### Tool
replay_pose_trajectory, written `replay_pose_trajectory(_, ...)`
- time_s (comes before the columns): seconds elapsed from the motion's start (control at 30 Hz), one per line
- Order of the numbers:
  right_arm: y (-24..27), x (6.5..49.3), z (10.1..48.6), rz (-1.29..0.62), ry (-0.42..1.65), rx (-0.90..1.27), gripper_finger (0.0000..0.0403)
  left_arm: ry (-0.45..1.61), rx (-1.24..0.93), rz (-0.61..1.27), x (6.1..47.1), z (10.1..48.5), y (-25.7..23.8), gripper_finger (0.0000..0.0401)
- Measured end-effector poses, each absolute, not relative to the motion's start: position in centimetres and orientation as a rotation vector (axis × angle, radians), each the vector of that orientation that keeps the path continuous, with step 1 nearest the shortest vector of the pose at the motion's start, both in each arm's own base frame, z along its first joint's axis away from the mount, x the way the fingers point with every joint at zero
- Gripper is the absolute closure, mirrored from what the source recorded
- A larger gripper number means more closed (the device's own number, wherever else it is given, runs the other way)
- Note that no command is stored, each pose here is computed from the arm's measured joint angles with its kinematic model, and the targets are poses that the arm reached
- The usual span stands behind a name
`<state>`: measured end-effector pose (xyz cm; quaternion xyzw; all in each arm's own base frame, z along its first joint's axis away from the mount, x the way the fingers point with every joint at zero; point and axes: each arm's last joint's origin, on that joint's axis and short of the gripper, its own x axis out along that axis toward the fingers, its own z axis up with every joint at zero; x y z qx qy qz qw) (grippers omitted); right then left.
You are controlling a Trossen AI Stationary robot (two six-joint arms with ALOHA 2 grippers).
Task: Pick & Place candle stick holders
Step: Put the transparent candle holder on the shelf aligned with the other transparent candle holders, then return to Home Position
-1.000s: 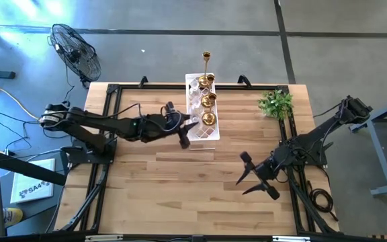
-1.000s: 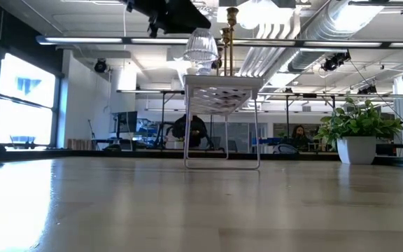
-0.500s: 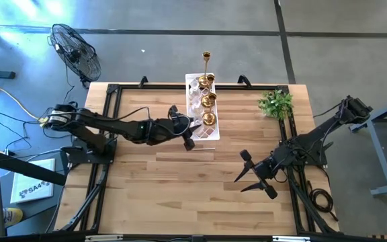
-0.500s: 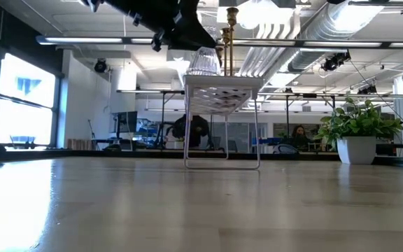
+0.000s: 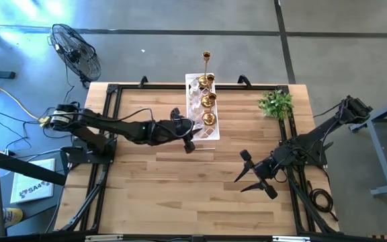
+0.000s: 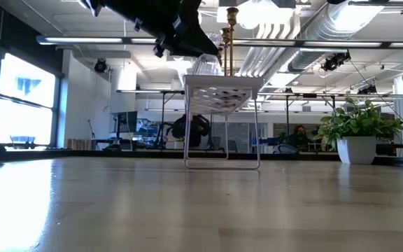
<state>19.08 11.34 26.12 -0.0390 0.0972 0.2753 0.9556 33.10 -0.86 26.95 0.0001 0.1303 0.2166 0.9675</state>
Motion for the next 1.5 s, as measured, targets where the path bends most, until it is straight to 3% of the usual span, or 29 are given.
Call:
replay_pose_trajectory(0.7, 11.3, 19.1, 26.0, 0.564, 0.207, -0.077, 0.0227, 0.301, 0.004, 0.4, 33.4, 26.3, -0.9, 0.0297)
replay_pose_trajectory(1.03, 11.3, 19.0, 26.0, 0.564, 0.214, -0.078, 0.0227, 0.343, 0.01, 0.38, 33.3, 25.9, -1.0, 0.0182)
replay_pose_trajectory(1.23, 11.3, 19.0, 26.0, 0.563, 0.214, -0.079, 0.0227, 0.337, 0.009, 0.379, 32.7, 26.6, -1.0, 0.0177)
replay_pose_trajectory(1.5, 11.3, 19.0, 25.9, 0.563, 0.222, -0.082, 0.0227, 0.24, 0.063, 0.442, 28.5, 31.6, -1.2, 0.0182)
